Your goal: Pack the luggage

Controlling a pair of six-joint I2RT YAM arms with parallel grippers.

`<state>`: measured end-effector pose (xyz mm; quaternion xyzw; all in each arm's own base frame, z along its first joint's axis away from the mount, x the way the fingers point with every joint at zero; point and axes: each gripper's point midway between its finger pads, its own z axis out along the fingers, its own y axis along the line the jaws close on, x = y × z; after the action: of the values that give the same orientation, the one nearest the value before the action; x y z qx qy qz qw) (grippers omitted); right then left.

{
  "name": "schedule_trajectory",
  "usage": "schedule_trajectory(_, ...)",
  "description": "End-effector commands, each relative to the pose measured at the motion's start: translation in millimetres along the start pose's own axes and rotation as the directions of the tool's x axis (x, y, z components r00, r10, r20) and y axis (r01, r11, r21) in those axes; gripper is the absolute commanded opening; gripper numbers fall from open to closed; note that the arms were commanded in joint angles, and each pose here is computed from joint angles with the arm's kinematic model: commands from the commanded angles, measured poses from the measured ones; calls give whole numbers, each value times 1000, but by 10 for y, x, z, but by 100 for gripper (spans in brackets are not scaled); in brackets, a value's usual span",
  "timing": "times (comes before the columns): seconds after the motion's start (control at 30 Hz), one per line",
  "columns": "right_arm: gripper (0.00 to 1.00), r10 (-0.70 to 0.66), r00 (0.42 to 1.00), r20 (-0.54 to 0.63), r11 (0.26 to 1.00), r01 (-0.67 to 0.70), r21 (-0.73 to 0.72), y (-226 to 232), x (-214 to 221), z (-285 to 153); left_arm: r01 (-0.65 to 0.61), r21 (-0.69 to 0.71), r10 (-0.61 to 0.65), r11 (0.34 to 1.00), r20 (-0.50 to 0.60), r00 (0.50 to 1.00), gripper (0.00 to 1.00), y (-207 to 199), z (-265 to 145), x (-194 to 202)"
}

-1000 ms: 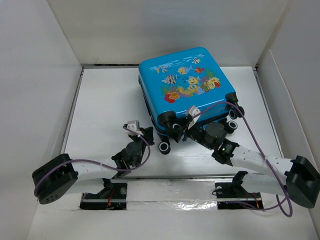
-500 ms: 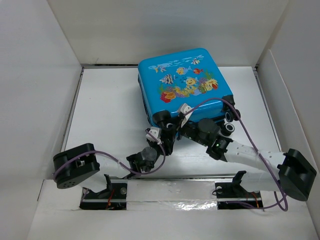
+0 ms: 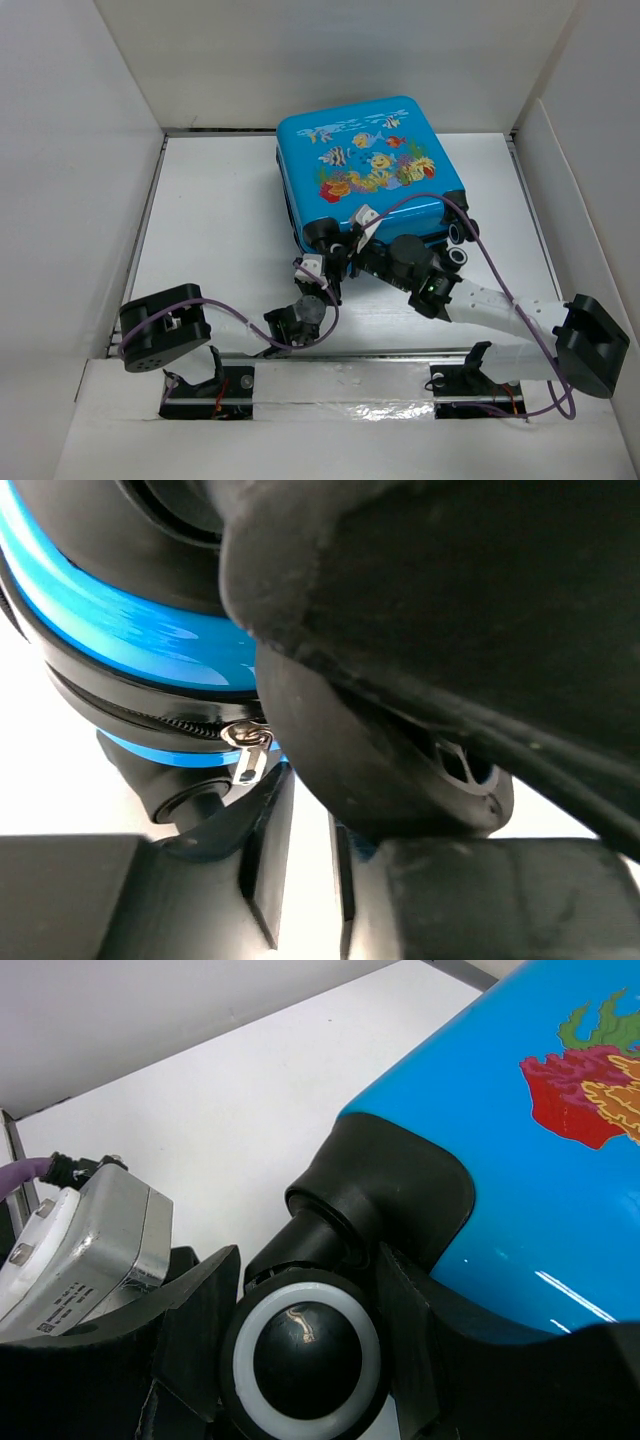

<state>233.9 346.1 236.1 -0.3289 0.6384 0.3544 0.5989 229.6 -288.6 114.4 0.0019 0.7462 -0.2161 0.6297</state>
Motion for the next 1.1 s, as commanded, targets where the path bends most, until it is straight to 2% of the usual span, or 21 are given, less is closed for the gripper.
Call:
schedule_trajectory(0.0, 0, 25, 977, 210, 984, 14, -180, 489, -729, -46, 68, -115, -53, 991, 123, 991, 14, 105, 124, -396)
schedule_trajectory(0.1, 0, 25, 979, 204, 985, 11, -173, 476, -694, -44, 70, -111, -58, 991, 110, 992, 13, 134, 106, -339)
schedule_trajectory(0.13, 0, 23, 979, 203, 985, 12, -170, 470, -683, -44, 66, -120, -53, 991, 109, 993, 7, 173, 95, -318)
schedule_trajectory(0.2, 0, 25, 978, 205, 986, 10, -168, 465, -681, -48, 71, -129, -55, 989, 124, 991, 6, 201, 89, -342)
schedule_trajectory(0.27, 0, 26, 978, 207, 985, 9, -169, 469, -687, -53, 79, -130, -59, 988, 154, 986, 13, 190, 96, -418)
schedule_trajectory(0.3, 0, 28, 978, 204, 986, 7, -168, 466, -674, -50, 47, -136, -26, 990, 153, 988, 16, 197, 106, -412)
schedule_trajectory(0.33, 0, 26, 978, 205, 986, 8, -166, 462, -668, -47, 44, -133, -23, 990, 155, 988, 24, 174, 118, -422)
schedule_trajectory(0.43, 0, 28, 980, 196, 989, 1, -146, 424, -637, -35, 48, -110, -32, 993, 142, 989, 34, 160, 107, -376)
schedule_trajectory(0.63, 0, 33, 979, 200, 991, -5, -136, 384, -614, -54, 65, -114, -51, 991, 129, 990, 37, 275, 15, -362)
schedule_trajectory(0.77, 0, 34, 979, 199, 990, -5, -144, 397, -602, -42, 46, -118, -29, 992, 145, 989, 32, 233, 49, -421)
schedule_trajectory(1.03, 0, 36, 980, 196, 988, -6, -152, 410, -574, -71, 33, -128, -4, 991, 217, 976, 0, 120, 135, -612)
schedule_trajectory(1.07, 0, 37, 980, 195, 988, -7, -152, 411, -569, -76, 35, -132, -5, 991, 219, 976, 0, 126, 133, -621)
